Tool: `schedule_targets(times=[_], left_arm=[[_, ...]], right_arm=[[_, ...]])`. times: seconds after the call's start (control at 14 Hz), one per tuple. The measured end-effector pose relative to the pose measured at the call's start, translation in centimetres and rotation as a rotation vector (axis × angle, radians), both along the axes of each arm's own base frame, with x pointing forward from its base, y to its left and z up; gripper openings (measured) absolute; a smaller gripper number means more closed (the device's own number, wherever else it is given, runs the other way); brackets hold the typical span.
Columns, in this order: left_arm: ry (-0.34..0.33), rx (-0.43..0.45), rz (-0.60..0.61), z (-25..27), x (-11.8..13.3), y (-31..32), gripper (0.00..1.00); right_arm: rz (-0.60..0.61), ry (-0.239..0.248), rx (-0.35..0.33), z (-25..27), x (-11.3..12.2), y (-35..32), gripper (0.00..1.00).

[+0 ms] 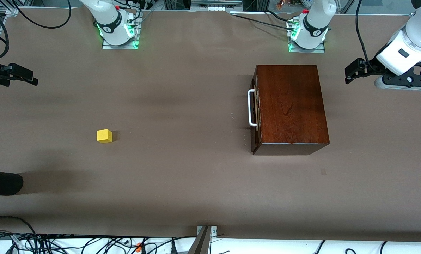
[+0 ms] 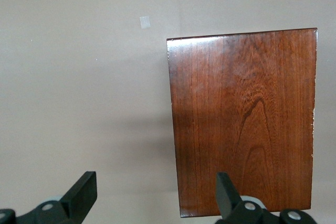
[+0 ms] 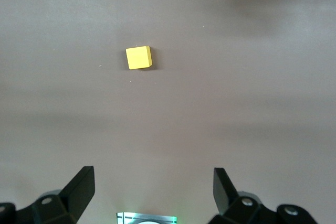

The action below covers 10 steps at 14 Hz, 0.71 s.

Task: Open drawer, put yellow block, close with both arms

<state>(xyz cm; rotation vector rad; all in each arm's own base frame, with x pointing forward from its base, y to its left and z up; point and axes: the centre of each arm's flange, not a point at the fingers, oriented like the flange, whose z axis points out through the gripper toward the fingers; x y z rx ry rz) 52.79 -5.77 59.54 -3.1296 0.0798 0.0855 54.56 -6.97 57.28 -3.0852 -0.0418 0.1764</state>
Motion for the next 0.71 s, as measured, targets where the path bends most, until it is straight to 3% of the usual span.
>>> schedule_targets(times=[0.71], left_arm=[[-0.007, -0.001, 0.002, 0.06, 0.09, 0.06, 1.00]], right_arm=[[0.000, 0.000, 0.000, 0.00, 0.00, 0.00, 1.00]])
